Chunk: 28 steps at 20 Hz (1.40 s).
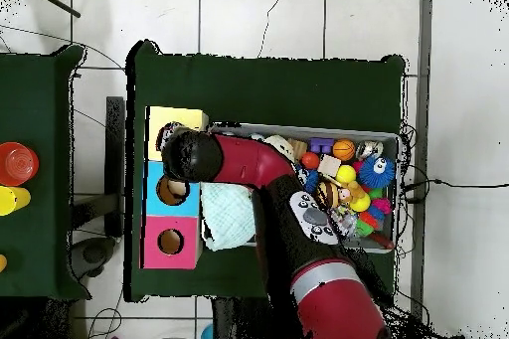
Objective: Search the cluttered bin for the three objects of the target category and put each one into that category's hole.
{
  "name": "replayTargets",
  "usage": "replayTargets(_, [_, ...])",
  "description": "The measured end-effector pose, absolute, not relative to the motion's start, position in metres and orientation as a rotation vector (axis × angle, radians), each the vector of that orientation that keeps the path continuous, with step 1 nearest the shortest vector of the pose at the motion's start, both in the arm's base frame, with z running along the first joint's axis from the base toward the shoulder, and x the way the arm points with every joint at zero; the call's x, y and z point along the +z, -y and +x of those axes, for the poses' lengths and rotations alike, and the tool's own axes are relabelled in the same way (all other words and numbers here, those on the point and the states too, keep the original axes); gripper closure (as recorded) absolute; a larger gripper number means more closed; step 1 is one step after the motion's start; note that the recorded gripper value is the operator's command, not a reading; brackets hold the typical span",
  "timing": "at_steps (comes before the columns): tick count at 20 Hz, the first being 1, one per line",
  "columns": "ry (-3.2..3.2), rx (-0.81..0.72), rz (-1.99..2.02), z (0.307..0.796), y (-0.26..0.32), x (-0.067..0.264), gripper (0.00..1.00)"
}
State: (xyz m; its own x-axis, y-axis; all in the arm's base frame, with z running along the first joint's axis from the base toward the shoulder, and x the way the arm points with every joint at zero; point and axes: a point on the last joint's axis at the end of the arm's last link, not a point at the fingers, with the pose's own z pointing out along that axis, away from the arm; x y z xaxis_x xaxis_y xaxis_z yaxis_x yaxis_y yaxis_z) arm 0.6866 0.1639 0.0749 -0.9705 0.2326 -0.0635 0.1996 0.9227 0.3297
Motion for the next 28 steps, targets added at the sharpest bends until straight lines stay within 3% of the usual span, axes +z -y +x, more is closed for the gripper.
replayTargets(6, [-2.983, 0.497, 0.338, 0.686, -0.164, 0.073, 1.00])
replayTargets(7, [-2.983, 0.497, 0.338, 0.686, -0.164, 0.073, 0.00])
replayTargets(28, [-2.972, 0.475, 0.315, 0.687, -0.170, 0.083, 0.00])
